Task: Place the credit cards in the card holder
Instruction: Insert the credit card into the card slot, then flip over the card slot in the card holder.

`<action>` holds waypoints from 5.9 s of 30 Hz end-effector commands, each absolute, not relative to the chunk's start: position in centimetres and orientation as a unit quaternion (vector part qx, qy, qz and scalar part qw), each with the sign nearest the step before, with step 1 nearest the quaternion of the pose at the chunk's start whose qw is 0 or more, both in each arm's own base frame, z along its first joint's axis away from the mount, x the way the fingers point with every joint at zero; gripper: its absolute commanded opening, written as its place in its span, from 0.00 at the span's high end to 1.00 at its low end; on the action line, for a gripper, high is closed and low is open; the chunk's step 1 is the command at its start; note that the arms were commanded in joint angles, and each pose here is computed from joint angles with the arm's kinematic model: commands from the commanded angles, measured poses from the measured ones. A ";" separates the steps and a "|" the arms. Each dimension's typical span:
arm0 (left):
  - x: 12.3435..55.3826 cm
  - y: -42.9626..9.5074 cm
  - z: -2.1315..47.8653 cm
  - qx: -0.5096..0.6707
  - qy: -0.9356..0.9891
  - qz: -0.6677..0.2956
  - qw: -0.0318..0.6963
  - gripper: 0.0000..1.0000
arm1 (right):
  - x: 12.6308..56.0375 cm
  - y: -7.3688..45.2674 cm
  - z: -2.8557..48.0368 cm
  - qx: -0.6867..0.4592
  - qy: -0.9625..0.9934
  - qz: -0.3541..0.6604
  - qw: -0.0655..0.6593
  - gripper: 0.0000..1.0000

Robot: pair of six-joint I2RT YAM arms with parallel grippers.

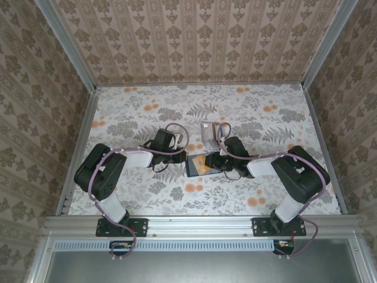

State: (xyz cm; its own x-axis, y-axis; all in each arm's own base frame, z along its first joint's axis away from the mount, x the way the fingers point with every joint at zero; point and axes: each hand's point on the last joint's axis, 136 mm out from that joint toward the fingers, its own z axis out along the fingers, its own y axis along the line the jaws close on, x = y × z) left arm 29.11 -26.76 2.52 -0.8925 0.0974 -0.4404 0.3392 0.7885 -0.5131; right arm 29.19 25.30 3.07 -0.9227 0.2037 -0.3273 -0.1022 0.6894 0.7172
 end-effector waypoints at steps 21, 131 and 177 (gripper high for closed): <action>27.1 -27.9 0.3 0.050 0.921 -0.365 0.129 1.00 | 29.7 24.5 1.3 0.124 0.904 0.349 0.215 1.00; 30.3 -18.3 3.3 -0.054 0.927 -0.270 0.254 0.96 | 28.6 29.9 7.7 -0.083 0.914 0.317 0.241 0.93; 30.5 -18.9 2.3 -0.068 0.922 -0.308 0.225 0.95 | 23.4 34.0 9.6 -0.302 0.883 0.264 0.246 0.66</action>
